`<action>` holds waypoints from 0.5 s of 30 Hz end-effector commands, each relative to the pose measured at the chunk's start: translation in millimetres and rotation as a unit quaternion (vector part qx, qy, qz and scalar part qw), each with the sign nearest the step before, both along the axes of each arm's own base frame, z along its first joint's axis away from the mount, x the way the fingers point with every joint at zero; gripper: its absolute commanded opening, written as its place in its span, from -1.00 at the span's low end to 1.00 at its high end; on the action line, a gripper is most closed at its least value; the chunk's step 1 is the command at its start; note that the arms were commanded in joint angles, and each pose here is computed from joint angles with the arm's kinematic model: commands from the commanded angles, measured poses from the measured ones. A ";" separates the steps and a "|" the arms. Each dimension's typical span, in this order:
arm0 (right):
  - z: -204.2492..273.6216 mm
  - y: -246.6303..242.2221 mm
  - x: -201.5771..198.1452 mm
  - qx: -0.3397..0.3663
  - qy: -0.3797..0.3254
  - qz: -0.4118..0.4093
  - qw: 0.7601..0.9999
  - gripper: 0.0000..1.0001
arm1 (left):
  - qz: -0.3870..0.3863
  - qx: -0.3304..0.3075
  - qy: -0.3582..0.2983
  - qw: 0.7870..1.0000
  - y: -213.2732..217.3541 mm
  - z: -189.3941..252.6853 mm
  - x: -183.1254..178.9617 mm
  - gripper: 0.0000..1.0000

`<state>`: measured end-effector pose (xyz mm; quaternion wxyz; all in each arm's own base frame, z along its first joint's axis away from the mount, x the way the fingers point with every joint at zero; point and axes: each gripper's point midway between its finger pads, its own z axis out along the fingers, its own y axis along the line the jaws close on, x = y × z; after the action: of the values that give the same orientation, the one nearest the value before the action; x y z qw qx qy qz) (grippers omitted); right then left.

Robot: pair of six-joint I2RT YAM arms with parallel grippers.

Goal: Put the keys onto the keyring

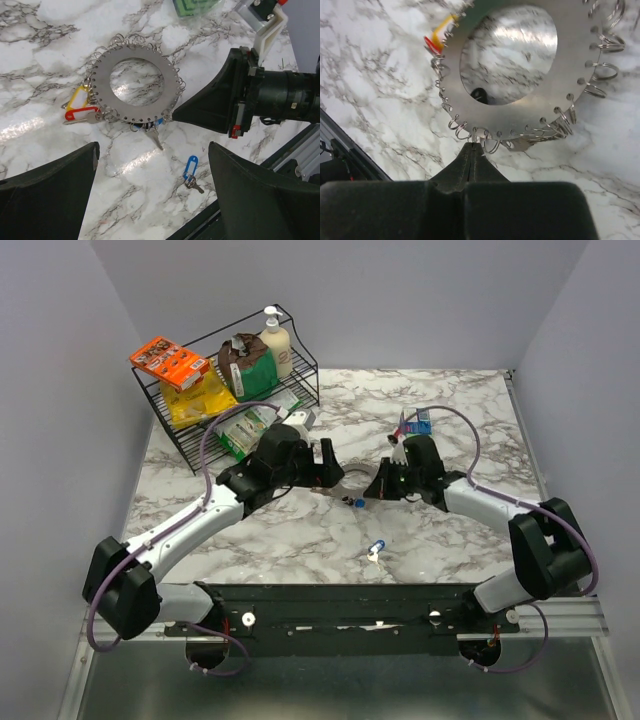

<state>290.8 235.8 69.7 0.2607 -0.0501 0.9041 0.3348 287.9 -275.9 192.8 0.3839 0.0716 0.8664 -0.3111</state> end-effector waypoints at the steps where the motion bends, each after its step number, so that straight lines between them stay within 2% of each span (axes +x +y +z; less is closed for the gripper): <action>1: 47.9 7.3 15.3 -0.011 -0.082 0.049 0.995 -0.99 | 0.021 0.018 -0.050 0.998 25.5 14.6 4.9 0.97; 8: 96.2 28.1 11.0 0.008 -0.142 0.138 0.980 -0.99 | 0.022 0.014 -0.105 0.994 54.6 41.8 5.7 0.97; 15: 140.9 58.1 -11.6 0.060 -0.194 0.229 0.952 -0.99 | -0.042 0.005 -0.219 0.975 66.9 84.2 -18.6 0.97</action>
<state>302.2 271.8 168.9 0.3402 -0.2258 0.8341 0.3710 286.0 -209.3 250.0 0.5051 0.0999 0.8083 -0.2855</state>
